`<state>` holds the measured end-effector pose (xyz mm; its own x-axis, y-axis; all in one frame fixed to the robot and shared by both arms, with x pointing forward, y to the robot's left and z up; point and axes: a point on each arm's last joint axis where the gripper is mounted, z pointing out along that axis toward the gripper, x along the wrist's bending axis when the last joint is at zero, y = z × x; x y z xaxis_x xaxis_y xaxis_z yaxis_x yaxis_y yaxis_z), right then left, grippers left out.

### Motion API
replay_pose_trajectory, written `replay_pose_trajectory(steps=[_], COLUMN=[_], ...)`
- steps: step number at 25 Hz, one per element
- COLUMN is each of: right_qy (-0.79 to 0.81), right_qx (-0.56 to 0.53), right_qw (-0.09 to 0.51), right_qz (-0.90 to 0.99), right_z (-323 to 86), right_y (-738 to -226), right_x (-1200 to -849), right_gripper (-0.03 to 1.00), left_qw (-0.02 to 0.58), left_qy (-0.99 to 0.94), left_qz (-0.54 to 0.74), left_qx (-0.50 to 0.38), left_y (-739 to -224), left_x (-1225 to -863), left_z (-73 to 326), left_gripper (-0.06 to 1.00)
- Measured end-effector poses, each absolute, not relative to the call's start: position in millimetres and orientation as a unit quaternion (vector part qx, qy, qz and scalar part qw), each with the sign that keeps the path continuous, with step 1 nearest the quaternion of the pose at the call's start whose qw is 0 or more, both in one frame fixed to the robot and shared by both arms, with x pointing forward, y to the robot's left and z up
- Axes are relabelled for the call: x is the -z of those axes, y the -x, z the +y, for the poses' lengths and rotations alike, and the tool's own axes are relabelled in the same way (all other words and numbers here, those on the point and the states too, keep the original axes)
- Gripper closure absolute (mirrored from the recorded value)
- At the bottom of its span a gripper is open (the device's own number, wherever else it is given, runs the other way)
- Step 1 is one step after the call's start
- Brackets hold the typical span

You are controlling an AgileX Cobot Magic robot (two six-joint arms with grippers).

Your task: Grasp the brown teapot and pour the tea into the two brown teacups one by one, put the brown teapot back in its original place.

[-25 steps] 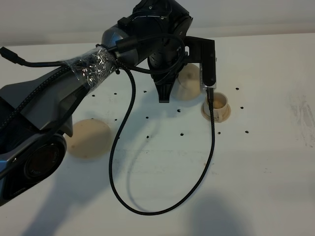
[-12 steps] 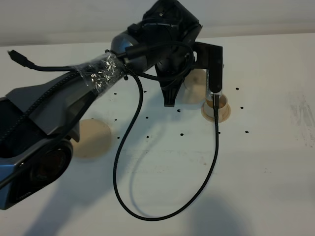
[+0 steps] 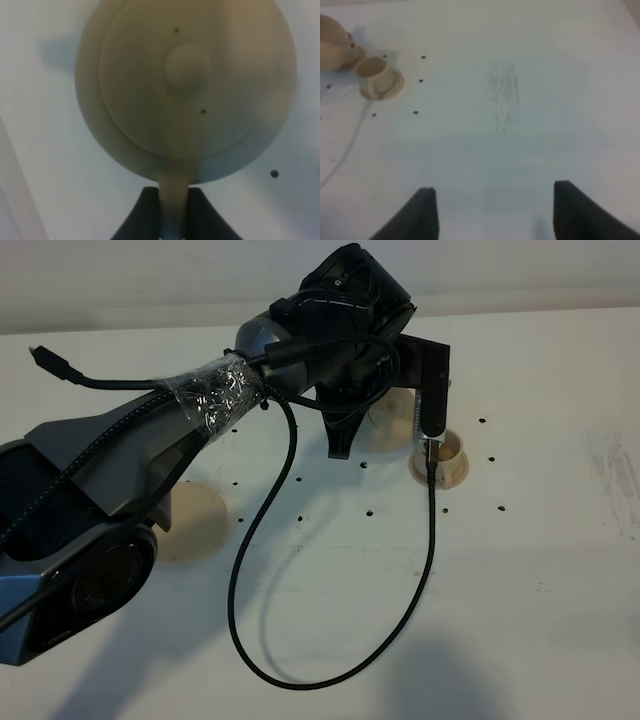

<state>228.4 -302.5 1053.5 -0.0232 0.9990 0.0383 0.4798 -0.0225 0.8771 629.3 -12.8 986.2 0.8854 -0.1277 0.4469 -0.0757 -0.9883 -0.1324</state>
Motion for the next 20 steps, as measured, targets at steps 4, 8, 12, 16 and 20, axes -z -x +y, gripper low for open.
replay_pose_trajectory(steps=[4, 8, 12, 16, 20], right_qy=[-0.608, -0.608, -0.608, -0.608, -0.608], right_qx=[-0.376, -0.376, -0.376, -0.376, -0.376], right_qw=[0.345, 0.345, 0.345, 0.345, 0.345], right_qz=[0.608, 0.608, 0.608, 0.608, 0.608], right_z=[-302.5, -302.5, -302.5, -302.5, -302.5], right_y=[-228.4, -228.4, -228.4, -228.4, -228.4], right_x=[-1053.5, -1053.5, -1053.5, -1053.5, -1053.5], right_gripper=[0.48, 0.48, 0.48, 0.48, 0.48], left_qw=[0.056, 0.055, 0.054, 0.061, 0.067], left_qy=[0.969, 0.966, 0.964, 0.962, 0.961], left_qz=[0.054, 0.064, 0.070, 0.076, 0.078], left_qx=[0.235, 0.246, 0.251, 0.257, 0.256], left_y=[-629.0, -626.9, -624.6, -623.2, -624.1], left_x=[-986.3, -987.3, -987.8, -988.2, -984.9], left_z=[-13.3, -18.5, -22.3, -24.2, -23.9], left_gripper=[0.94, 0.94, 0.94, 0.94, 0.94])
